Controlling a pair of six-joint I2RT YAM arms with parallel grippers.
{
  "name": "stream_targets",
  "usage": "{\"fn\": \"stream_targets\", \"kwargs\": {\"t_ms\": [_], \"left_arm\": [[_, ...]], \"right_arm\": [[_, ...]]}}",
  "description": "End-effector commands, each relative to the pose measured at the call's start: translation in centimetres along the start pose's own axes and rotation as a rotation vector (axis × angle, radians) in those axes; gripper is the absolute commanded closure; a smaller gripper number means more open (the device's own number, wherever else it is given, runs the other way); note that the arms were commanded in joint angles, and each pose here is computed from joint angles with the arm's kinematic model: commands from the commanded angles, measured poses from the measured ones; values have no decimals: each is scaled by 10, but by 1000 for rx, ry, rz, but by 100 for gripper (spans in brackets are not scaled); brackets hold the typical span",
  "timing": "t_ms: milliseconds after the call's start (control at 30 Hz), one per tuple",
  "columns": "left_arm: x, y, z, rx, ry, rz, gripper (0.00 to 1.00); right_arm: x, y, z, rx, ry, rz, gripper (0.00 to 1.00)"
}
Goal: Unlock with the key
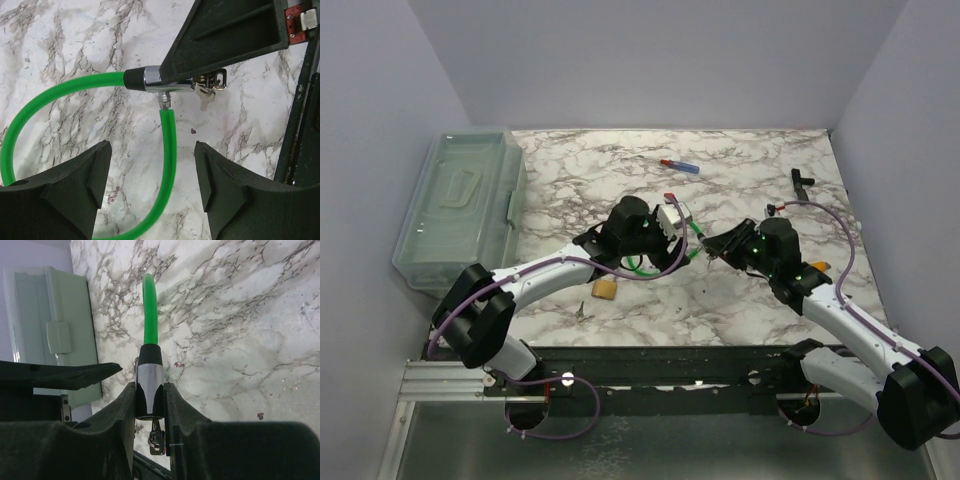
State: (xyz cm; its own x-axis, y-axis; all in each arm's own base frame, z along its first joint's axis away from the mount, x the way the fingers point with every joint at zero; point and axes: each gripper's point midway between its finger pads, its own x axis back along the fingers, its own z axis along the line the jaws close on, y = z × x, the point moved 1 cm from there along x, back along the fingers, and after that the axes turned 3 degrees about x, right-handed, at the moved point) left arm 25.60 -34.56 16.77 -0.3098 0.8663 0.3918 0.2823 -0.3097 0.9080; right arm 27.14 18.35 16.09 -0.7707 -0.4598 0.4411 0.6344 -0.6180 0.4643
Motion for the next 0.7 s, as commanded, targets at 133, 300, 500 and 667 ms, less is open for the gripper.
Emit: {"fn": "stream_targets", "kwargs": {"t_ms": [133,300,500,667], "left_arm": [[-29,-13,-2,-42,8,25,37],[-43,-31,-10,-43,-4,80,86],[-41,-36,-15,-83,8,108,100],[-41,-42,-15,-98,16,137,100]], "right_arm": [[9,-2,25,-58,127,24,100],[9,-2,25,-61,125,26,100],[13,10,17,-30,75,-47,100],[17,13,13,-14,45,-62,100]]}}
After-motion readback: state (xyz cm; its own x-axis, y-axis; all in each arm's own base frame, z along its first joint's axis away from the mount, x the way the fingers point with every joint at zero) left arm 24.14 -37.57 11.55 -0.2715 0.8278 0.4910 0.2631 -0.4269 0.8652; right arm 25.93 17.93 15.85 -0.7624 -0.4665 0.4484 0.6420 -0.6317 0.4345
